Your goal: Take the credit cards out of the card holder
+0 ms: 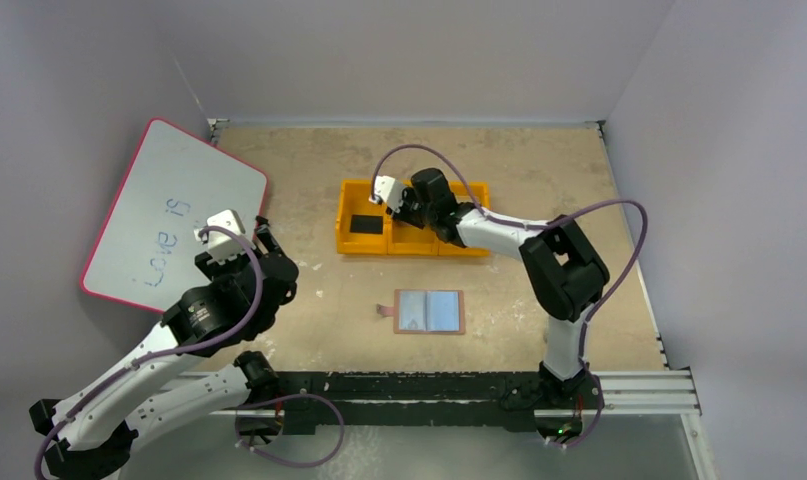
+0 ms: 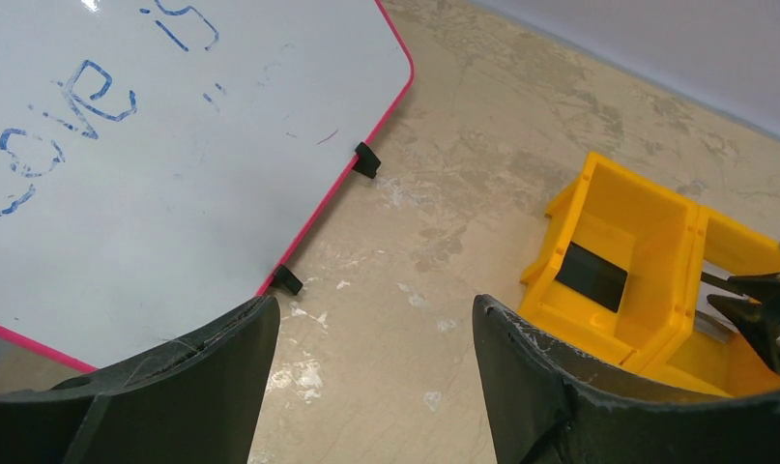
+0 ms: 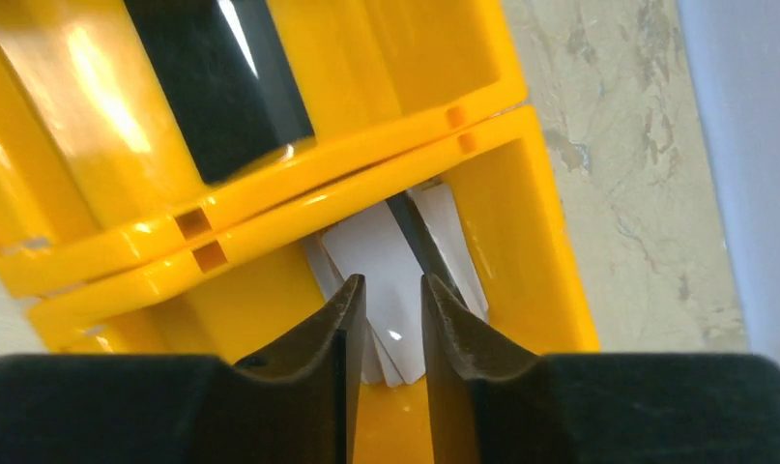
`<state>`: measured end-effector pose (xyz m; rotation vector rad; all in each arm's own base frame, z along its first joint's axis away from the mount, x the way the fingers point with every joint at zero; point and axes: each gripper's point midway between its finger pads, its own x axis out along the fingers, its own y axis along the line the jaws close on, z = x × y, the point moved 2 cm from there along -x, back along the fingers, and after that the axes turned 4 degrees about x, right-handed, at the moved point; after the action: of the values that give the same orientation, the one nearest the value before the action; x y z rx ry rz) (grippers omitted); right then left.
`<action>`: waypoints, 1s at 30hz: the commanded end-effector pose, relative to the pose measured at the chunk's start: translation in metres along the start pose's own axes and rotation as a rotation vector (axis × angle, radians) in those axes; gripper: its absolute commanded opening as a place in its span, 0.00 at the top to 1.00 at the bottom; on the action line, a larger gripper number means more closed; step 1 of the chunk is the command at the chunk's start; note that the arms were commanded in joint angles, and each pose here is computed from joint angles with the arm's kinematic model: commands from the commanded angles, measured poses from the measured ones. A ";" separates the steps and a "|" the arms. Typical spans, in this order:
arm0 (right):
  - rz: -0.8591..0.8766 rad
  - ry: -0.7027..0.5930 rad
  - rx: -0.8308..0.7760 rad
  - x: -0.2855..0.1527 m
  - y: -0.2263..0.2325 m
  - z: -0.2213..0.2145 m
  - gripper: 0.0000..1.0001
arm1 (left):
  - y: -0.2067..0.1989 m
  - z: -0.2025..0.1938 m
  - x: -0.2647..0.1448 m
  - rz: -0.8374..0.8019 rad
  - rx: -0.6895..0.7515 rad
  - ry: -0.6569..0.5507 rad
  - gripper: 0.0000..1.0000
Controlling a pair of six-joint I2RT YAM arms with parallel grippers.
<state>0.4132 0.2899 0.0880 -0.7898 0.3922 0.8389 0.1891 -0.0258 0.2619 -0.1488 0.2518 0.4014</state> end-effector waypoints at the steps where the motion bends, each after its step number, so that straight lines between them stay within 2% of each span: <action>1: -0.002 -0.177 0.253 -0.025 -0.013 0.050 0.79 | 0.001 0.008 -0.001 0.009 -0.021 -0.020 0.28; 3: 0.043 -0.167 0.325 -0.025 -0.004 0.049 0.90 | 0.001 0.008 -0.001 0.009 -0.018 -0.020 0.28; 8: 0.142 -0.123 0.523 -0.022 0.022 0.044 0.97 | 0.000 0.008 0.000 0.010 -0.013 -0.020 0.28; 12: 0.171 -0.050 0.605 -0.012 0.037 0.027 0.97 | -0.001 0.008 0.000 0.012 -0.005 -0.019 0.28; 20: 0.089 0.076 0.622 0.008 0.034 -0.002 0.97 | -0.001 0.007 0.001 0.017 -0.001 -0.020 0.28; 30: -0.070 0.070 0.667 0.014 0.000 -0.009 0.95 | -0.001 0.007 0.001 0.021 0.000 -0.021 0.28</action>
<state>0.3903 0.2961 0.0442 -0.2508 0.7488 0.6716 0.1908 -0.0277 0.2597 -0.1314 0.2602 0.4047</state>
